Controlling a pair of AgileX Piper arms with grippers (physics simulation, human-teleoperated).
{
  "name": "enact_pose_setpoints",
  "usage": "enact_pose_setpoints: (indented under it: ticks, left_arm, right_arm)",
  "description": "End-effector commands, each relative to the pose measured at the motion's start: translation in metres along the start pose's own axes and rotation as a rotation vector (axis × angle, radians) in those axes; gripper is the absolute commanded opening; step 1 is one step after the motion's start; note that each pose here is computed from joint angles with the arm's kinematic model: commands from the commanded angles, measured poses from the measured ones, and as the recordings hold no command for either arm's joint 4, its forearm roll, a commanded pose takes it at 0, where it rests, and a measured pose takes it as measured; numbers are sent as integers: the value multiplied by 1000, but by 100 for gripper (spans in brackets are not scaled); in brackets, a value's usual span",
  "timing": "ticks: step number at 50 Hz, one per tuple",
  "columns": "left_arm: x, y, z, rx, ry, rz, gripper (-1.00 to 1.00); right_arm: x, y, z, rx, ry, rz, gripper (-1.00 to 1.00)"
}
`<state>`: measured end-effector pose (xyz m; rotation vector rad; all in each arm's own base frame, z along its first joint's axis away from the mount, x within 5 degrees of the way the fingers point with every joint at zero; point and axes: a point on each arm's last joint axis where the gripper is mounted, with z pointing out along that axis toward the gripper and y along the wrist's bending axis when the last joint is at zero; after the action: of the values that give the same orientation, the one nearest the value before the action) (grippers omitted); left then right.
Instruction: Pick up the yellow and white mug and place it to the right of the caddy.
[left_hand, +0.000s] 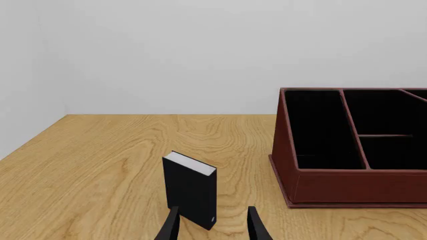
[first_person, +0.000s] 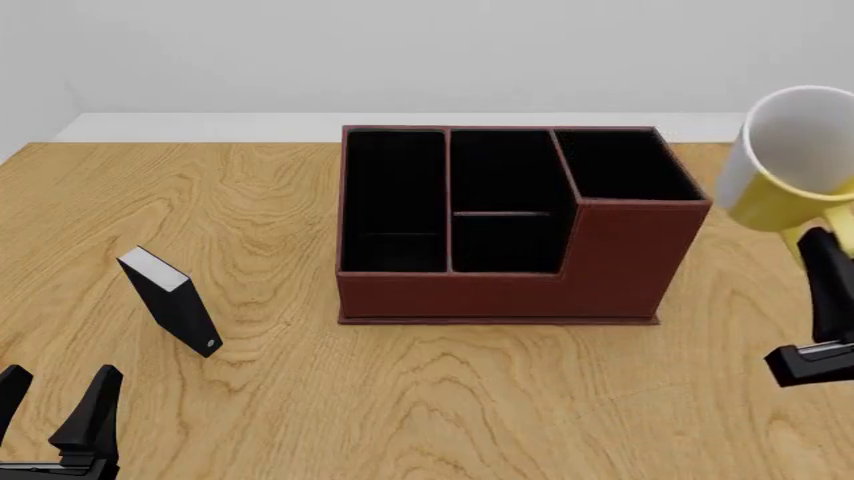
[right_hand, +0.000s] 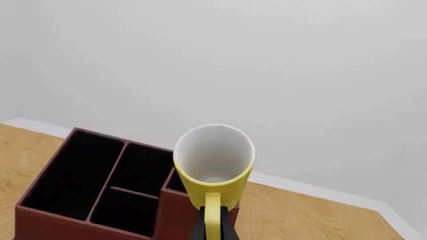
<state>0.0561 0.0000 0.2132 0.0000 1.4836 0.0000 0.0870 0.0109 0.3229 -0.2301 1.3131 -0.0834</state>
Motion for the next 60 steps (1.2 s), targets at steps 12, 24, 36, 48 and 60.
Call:
enact_pose_setpoints:
  ticks: [12,24,36,48,60]
  left_arm:
    - [0,0,0,0,0,0,100]
    - [0,0,0,0,0,0,100]
    - [0,0,0,0,0,0,100]
    - [0,0,0,0,0,0,100]
    - [0,0,0,0,0,0,100]
  right_arm:
    - [1,-9,1,95,17,13,-100]
    - [5,-12,2,136,31,19,-100]
    - [11,-15,3,168,47,29,-100]
    - [20,-19,8,213,71,39,-100]
    - [28,-23,12,245,90,44,-100]
